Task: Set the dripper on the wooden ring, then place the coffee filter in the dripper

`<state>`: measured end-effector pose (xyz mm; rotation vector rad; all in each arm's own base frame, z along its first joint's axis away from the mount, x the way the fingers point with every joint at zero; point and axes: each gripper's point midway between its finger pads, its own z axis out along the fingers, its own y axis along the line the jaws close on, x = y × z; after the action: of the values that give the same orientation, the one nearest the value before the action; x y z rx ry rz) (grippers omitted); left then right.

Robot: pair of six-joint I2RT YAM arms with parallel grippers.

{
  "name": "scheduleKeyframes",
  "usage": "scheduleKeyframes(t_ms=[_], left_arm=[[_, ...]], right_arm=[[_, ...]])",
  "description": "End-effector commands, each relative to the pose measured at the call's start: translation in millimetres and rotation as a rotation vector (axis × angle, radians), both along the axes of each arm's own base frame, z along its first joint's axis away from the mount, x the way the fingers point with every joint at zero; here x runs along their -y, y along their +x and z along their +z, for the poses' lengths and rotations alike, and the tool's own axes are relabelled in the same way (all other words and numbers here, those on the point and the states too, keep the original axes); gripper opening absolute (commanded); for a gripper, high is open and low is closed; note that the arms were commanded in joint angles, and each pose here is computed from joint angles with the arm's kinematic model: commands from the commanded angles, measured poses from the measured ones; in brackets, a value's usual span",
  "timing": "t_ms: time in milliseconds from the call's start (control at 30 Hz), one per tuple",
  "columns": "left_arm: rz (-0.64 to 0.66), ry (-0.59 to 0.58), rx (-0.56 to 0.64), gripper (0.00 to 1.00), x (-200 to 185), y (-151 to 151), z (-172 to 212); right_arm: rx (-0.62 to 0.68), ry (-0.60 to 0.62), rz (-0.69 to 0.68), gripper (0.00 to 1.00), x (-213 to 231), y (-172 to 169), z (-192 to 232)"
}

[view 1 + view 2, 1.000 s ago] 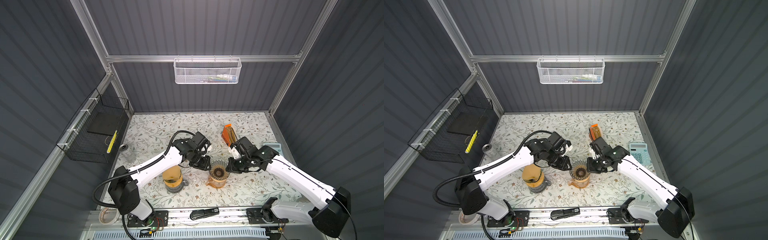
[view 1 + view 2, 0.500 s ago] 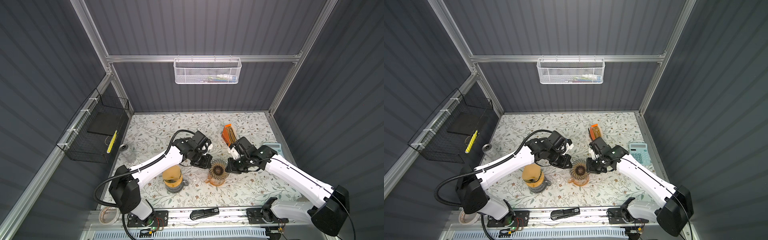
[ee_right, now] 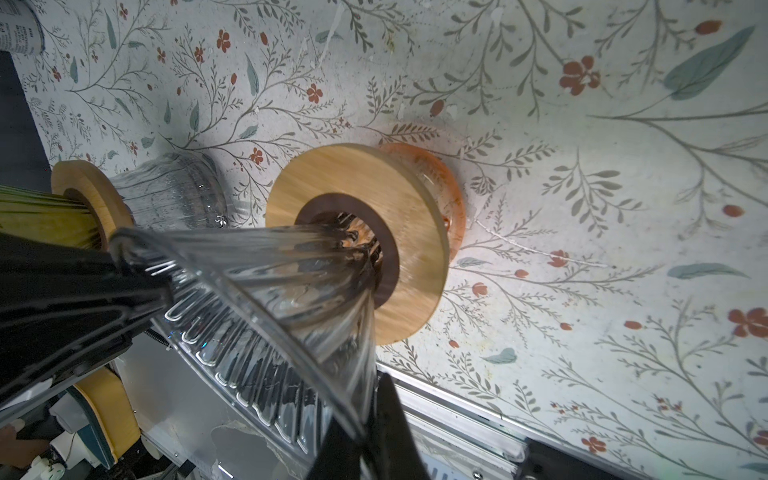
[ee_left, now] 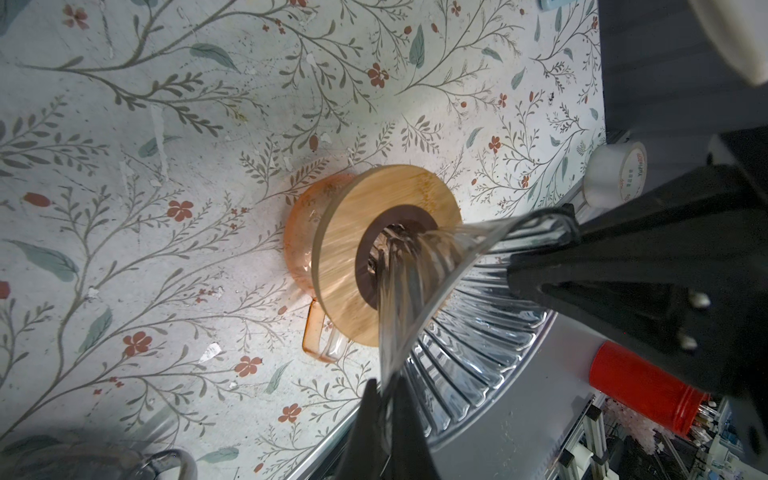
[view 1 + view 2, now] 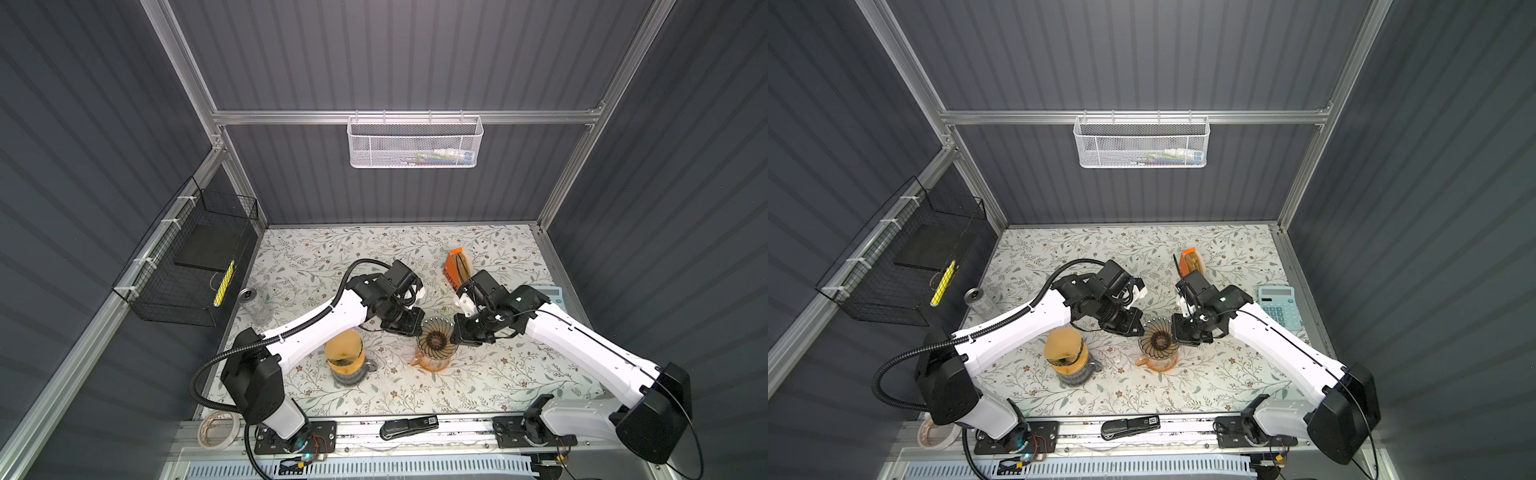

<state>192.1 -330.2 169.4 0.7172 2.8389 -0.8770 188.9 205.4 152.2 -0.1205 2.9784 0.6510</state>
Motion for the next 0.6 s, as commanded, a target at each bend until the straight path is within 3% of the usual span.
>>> scheduleKeyframes(t_ms=[0,567], left_arm=[[-0.034,0.115,-0.084,0.00,-4.7,-12.6,-29.9],[-0.043,0.200,-0.142,0.00,-5.8,-12.0,-43.3]], right_arm=[[-0.038,-0.038,0.009,0.00,-2.0,3.5,-11.6],[-0.111,-0.063,0.007,0.00,1.6,13.5,-36.4]])
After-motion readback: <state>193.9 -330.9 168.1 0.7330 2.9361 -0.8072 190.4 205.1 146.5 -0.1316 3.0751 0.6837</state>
